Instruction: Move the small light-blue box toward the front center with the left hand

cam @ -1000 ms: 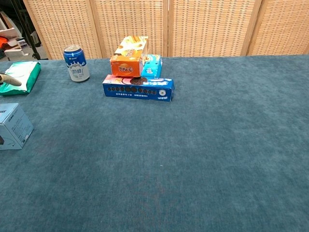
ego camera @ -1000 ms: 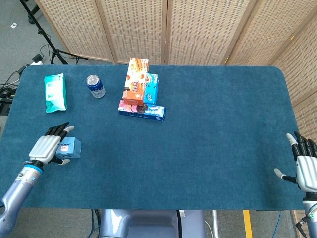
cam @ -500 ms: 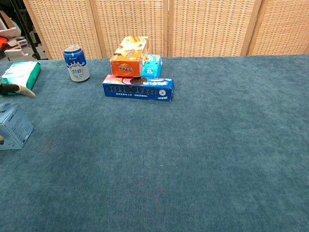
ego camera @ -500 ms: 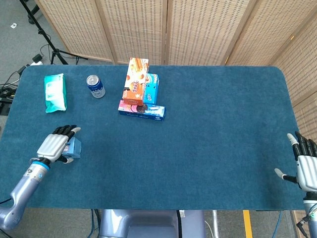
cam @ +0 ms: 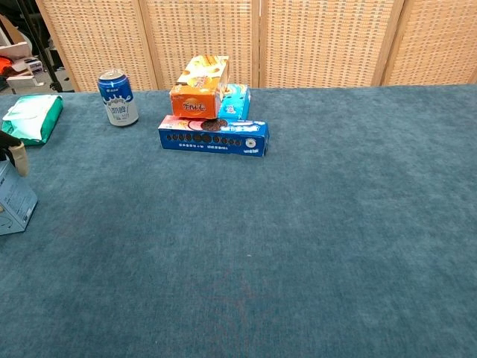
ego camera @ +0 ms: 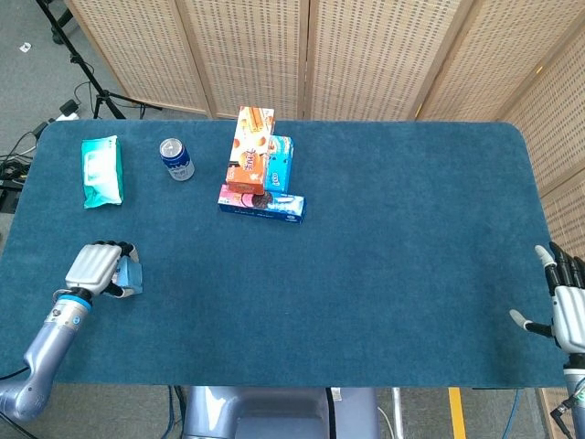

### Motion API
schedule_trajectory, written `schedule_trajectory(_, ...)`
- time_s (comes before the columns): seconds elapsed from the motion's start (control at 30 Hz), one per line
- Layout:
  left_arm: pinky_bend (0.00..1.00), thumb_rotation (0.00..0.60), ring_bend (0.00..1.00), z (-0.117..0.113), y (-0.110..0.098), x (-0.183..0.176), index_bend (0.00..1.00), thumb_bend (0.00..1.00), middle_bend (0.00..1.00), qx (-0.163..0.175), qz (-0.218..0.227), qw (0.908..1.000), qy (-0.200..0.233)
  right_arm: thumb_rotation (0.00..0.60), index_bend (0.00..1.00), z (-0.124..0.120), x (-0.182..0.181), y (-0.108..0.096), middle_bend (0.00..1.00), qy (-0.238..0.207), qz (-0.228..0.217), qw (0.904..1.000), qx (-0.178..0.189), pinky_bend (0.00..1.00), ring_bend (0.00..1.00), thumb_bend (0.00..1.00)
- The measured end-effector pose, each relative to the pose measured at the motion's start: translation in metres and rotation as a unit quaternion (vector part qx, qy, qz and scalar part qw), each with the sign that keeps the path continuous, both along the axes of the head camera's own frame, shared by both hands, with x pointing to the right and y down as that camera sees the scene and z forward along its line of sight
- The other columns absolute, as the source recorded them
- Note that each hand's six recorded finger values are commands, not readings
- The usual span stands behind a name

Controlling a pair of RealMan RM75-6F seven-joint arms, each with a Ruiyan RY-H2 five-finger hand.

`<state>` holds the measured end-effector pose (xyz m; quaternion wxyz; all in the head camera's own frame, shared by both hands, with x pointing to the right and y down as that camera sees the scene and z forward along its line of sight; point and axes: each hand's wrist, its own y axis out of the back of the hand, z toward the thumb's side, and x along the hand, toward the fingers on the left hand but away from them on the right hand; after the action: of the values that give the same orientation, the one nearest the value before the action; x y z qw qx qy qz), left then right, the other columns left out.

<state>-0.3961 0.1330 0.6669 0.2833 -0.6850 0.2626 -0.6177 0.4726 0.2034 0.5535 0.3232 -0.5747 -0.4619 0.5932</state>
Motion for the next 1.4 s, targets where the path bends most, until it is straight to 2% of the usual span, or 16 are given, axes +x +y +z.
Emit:
schedule_trajectory(0.13, 0.34, 0.6, 0.35, -0.006, -0.003, 0.0, 0.47, 0.0, 0.46, 0.01, -0.021, 0.9993, 0.029, 0.6, 0.0, -0.001, -0.001, 0.0, 0.0, -0.002, 0.0, 1.0, 0.001, 0.0, 0.0, 0.0)
schedule_trajectory(0.23, 0.34, 0.6, 0.35, -0.01, -0.004, 0.003, 0.47, 0.0, 0.46, 0.018, -0.046, 0.9963, 0.071, 0.6, 0.0, -0.001, -0.001, 0.0, 0.0, -0.003, 0.0, 1.0, 0.002, 0.0, 0.0, 0.0)
schedule_trajectory(0.33, 0.34, 0.6, 0.35, -0.016, -0.006, 0.007, 0.47, 0.0, 0.46, 0.03, -0.069, 0.9889, 0.128, 0.6, 0.0, -0.001, -0.001, 0.0, 0.0, -0.003, 0.0, 1.0, 0.001, 0.0, 0.0, 0.0)
schedule_trajectory(0.43, 0.34, 0.6, 0.35, -0.021, -0.007, 0.012, 0.48, 0.0, 0.46, 0.044, -0.094, 0.9745, 0.199, 0.6, 0.0, -0.001, -0.001, 0.001, 0.0, -0.002, -0.001, 1.0, 0.0, 0.0, 0.0, 0.0)
schedule_trajectory(0.5, 0.34, 0.6, 0.35, -0.023, -0.007, 0.015, 0.48, 0.0, 0.46, 0.055, -0.112, 0.9589, 0.255, 0.6, 0.0, 0.0, -0.002, 0.0, 0.0, -0.002, -0.002, 1.0, 0.0, 0.0, 0.0, 0.0)
schedule_trajectory(0.6, 0.34, 0.6, 0.35, -0.022, -0.005, 0.02, 0.5, 0.0, 0.46, 0.066, -0.14, 0.9286, 0.337, 0.6, 0.0, 0.002, -0.003, 0.001, 0.0, -0.001, -0.004, 1.0, -0.004, 0.0, 0.0, 0.0)
schedule_trajectory(0.77, 0.34, 0.6, 0.34, 0.006, 0.008, 0.034, 0.5, 0.0, 0.46, 0.058, -0.197, 0.8613, 0.465, 0.6, 0.0, 0.004, -0.003, 0.0, 0.0, 0.0, -0.005, 1.0, -0.006, 0.0, 0.0, 0.0)
schedule_trajectory(0.8, 0.34, 0.6, 0.34, 0.012, 0.01, 0.035, 0.5, 0.0, 0.46, 0.055, -0.203, 0.8518, 0.48, 0.6, 0.0, 0.004, -0.003, 0.0, 0.0, 0.0, -0.005, 1.0, -0.007, 0.0, 0.0, 0.0)
schedule_trajectory(0.87, 0.34, 0.6, 0.34, 0.026, 0.016, 0.041, 0.5, 0.0, 0.46, 0.048, -0.212, 0.8348, 0.506, 0.6, 0.0, 0.005, -0.002, 0.0, 0.0, 0.001, -0.004, 1.0, -0.007, 0.0, 0.0, 0.0)
schedule_trajectory(1.0, 0.34, 0.6, 0.34, 0.046, 0.025, 0.055, 0.5, 0.0, 0.46, 0.034, -0.217, 0.8172, 0.533, 0.6, 0.0, 0.004, 0.0, -0.001, 0.0, 0.001, -0.001, 1.0, -0.006, 0.0, 0.0, 0.0)
schedule_trajectory(1.07, 0.34, 0.6, 0.34, 0.053, 0.029, 0.061, 0.5, 0.0, 0.46, 0.028, -0.218, 0.8124, 0.54, 0.6, 0.0, 0.003, 0.002, -0.001, 0.0, 0.001, 0.002, 1.0, -0.004, 0.0, 0.0, 0.0)
schedule_trajectory(1.13, 0.34, 0.6, 0.33, 0.056, 0.03, 0.064, 0.5, 0.0, 0.43, 0.028, -0.215, 0.813, 0.541, 0.6, 0.0, 0.003, 0.003, -0.001, 0.0, 0.0, 0.005, 1.0, -0.003, 0.0, 0.0, 0.0)
schedule_trajectory(1.17, 0.33, 0.6, 0.3, 0.058, 0.031, 0.065, 0.5, 0.0, 0.39, 0.029, -0.213, 0.8143, 0.539, 0.6, 0.0, 0.002, 0.003, -0.001, 0.0, 0.0, 0.005, 1.0, -0.003, 0.0, 0.0, 0.0)
schedule_trajectory(1.23, 0.27, 0.6, 0.13, 0.059, 0.033, 0.066, 0.5, 0.0, 0.22, 0.03, -0.209, 0.817, 0.537, 0.6, 0.0, 0.002, 0.004, -0.001, 0.0, -0.001, 0.006, 1.0, -0.003, 0.0, 0.0, 0.0)
schedule_trajectory(1.33, 0.11, 0.6, 0.0, 0.062, 0.036, 0.065, 0.41, 0.0, 0.03, 0.025, -0.196, 0.8316, 0.519, 0.6, 0.0, 0.002, 0.004, -0.001, 0.0, -0.001, 0.007, 1.0, -0.003, 0.0, 0.0, 0.0)
schedule_trajectory(1.4, 0.05, 0.6, 0.0, 0.064, 0.038, 0.064, 0.31, 0.0, 0.0, 0.021, -0.185, 0.8424, 0.506, 0.6, 0.0, 0.002, 0.004, -0.002, 0.0, -0.002, 0.007, 1.0, -0.003, 0.0, 0.0, 0.0)
